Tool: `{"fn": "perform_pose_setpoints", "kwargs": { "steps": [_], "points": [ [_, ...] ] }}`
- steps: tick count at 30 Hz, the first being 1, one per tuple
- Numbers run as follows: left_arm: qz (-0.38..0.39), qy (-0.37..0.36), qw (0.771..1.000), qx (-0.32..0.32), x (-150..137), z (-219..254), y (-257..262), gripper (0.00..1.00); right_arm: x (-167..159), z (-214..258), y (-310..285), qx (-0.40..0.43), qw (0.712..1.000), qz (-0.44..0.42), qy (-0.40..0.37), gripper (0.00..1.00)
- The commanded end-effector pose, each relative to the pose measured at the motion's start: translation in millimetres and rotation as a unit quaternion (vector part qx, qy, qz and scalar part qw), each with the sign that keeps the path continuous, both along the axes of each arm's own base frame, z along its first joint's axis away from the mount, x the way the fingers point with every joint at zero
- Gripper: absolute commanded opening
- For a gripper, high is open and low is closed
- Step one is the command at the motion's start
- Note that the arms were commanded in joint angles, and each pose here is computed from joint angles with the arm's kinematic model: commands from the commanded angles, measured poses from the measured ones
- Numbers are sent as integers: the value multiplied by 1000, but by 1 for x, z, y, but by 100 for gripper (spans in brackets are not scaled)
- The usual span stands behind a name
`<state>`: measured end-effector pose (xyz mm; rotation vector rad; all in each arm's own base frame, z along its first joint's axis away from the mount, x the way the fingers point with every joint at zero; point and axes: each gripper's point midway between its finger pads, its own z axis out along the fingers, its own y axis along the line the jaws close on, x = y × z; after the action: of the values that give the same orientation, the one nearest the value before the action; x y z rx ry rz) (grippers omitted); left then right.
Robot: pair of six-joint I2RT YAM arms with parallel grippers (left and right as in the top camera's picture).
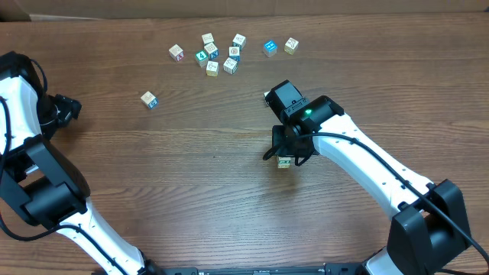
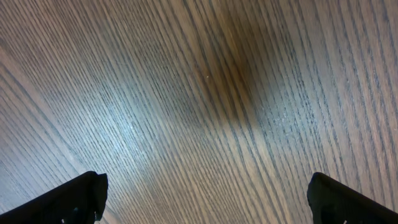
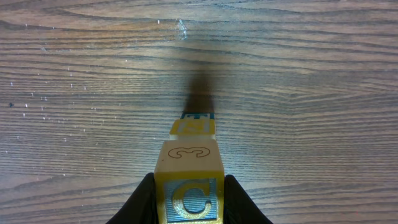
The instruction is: Form a tower
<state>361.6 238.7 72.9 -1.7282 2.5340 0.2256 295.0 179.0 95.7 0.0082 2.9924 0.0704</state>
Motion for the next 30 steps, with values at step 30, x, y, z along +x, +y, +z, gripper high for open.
{"fn": "perform_pose_setpoints", "kwargs": {
  "steps": [30],
  "points": [
    [-14,0,1000,6,5,1,0,99,3,-9,-2,-8,1000,-3,-10,6]
  ]
}}
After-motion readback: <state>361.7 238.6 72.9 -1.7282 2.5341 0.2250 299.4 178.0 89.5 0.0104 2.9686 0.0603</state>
